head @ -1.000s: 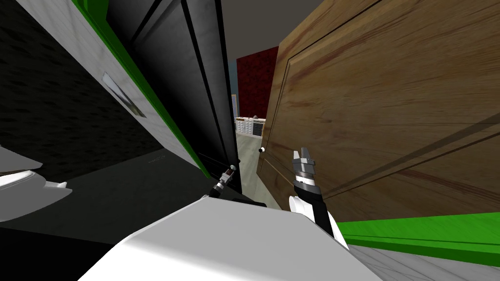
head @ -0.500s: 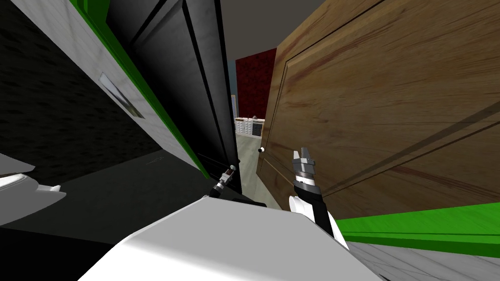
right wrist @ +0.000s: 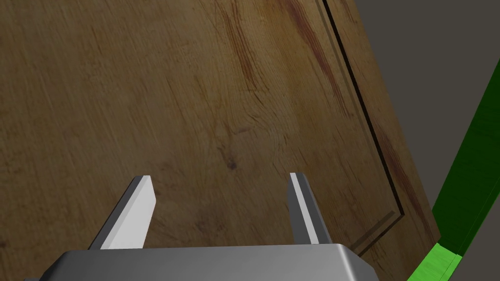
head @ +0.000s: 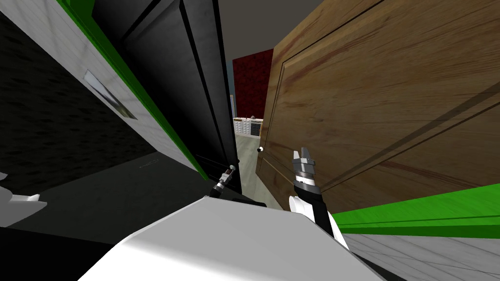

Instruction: Push the door open

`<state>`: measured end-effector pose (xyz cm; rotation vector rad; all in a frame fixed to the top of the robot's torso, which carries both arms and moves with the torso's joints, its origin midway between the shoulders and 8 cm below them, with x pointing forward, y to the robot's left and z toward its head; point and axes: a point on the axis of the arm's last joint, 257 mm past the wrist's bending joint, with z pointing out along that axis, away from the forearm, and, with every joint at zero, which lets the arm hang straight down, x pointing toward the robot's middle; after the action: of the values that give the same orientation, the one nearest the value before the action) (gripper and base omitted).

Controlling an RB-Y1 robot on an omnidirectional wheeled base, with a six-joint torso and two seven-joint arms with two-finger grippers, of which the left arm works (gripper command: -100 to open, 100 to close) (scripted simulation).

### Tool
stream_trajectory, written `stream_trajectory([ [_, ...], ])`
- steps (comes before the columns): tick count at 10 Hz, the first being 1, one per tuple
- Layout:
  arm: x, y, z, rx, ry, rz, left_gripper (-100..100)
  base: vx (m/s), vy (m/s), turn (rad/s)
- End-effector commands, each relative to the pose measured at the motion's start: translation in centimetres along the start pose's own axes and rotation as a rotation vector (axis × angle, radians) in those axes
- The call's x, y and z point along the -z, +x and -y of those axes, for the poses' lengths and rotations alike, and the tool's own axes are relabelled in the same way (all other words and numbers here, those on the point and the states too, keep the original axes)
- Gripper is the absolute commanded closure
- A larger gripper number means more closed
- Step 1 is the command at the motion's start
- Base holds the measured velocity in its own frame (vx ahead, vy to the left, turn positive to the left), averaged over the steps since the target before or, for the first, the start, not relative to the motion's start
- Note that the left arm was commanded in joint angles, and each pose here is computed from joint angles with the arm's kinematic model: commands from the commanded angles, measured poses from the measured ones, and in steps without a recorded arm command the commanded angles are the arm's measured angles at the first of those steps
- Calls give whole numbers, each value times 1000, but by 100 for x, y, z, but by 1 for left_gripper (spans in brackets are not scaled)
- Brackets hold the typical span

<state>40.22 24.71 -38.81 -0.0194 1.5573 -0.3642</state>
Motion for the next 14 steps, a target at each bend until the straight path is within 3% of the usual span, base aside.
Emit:
stream_trajectory([
  [1,-70,-110,-111,59,-21,34,100,5,35,-76],
  [3,-80,-131,-135,104,-30,43,100,13,17,-42],
  [6,-80,-131,-135,104,-30,43,100,1,10,-9],
  [14,-136,-281,-322,399,-92,125,100,9,45,-54],
])
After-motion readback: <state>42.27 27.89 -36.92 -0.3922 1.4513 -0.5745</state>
